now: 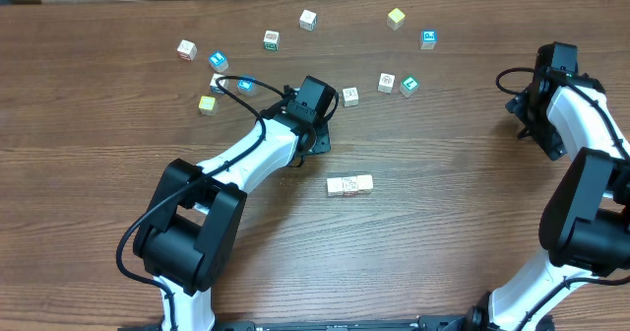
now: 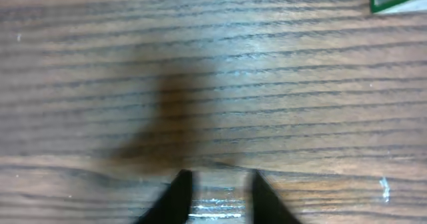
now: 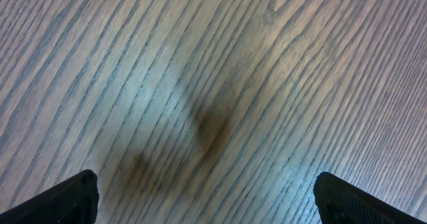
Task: Form a horizontal line
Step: 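Reach the left gripper to the back-left and grasp the umbrella block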
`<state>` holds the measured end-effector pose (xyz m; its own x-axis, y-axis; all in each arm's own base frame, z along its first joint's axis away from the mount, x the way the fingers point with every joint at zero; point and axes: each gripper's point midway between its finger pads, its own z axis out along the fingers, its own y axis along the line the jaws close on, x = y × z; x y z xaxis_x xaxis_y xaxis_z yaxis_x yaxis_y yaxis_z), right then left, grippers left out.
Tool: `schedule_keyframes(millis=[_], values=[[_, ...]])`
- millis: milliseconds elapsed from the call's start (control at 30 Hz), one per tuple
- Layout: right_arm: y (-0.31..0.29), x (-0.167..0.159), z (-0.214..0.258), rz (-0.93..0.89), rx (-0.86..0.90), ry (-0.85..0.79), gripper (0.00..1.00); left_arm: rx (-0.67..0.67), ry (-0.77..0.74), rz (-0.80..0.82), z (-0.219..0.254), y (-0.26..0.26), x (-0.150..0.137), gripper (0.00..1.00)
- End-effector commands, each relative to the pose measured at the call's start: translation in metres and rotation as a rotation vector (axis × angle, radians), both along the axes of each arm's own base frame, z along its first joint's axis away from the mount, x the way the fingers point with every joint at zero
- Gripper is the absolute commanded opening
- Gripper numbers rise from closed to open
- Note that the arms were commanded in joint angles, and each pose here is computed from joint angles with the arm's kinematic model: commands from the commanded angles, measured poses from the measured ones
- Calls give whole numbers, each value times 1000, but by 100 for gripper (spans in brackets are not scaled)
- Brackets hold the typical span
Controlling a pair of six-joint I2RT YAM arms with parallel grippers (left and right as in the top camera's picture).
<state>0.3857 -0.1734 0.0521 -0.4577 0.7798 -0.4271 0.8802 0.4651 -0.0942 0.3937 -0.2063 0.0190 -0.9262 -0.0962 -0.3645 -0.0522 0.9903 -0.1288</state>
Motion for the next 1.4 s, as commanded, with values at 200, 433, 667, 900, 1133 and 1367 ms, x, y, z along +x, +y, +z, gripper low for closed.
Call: schedule_keyframes(millis=[200,433,667,900,1133,1367], values=[[-3,5,1,-1,-12,-4,100,103,-139,-121,62,0,45,4],[-3,5,1,-1,-12,-4,100,176,-313,-91,161,23,95,6],[-3,5,1,-1,-12,-4,100,220,-431,60,202,94,137,15],[-3,5,1,-1,-12,-4,100,228,-344,181,174,174,149,53],[-3,5,1,-1,-12,-4,100,206,-131,-63,98,192,141,64],[-3,5,1,-1,-12,-5,100,211,28,-110,31,194,129,65]])
